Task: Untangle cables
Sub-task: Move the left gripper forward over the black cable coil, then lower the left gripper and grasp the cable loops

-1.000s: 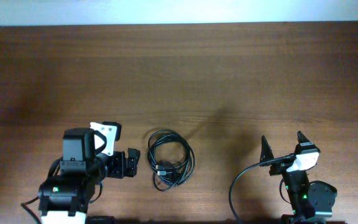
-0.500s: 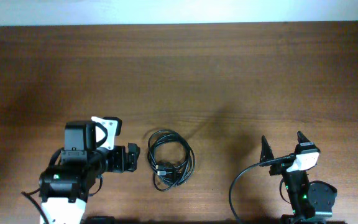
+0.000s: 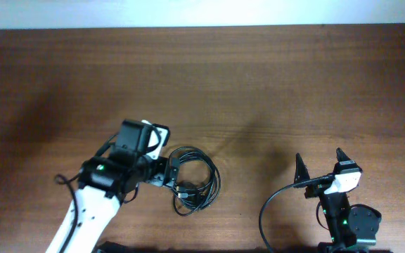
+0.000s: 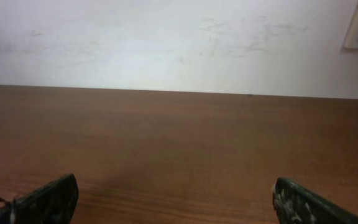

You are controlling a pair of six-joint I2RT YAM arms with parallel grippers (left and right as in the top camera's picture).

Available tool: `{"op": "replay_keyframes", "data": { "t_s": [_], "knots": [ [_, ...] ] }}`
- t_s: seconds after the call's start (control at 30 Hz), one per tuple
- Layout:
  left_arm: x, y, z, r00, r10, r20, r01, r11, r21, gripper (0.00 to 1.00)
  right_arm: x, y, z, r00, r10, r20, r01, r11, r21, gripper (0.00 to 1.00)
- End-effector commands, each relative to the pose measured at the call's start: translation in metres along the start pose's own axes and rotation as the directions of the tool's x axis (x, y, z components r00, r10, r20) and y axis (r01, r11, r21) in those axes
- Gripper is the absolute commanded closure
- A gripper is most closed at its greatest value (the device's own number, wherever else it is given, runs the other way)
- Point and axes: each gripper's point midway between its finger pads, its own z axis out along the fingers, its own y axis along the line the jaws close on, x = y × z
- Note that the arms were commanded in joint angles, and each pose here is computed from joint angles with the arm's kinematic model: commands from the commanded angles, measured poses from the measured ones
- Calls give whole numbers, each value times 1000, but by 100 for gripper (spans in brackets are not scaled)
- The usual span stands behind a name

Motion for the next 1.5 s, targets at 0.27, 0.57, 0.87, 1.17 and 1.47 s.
{"op": "replay_keyframes", "data": {
  "t_s": [0.27,0.57,0.87,1.17,1.47],
  "knots": [
    [-20,-10,33,999,41,-23,-42,999,-32,1,2,4,0,1000,-3,-5,3,1000,-22,1],
    [-22,-12,40,999,41,-29,-42,999,-18,1,2,4,0,1000,-3,-5,3,1000,-22,1],
    [-9,-15,51,995,38,-91,-37,999,4,1,2,4,0,1000,-3,-5,3,1000,-22,1],
    [14,-11,75,979,31,-203,-32,999,-2,1,2,4,0,1000,-3,-5,3,1000,-22,1],
    [30,-9,90,960,19,-279,-23,1000,-11,1,2,4,0,1000,-3,-5,3,1000,-22,1]
  ]
}}
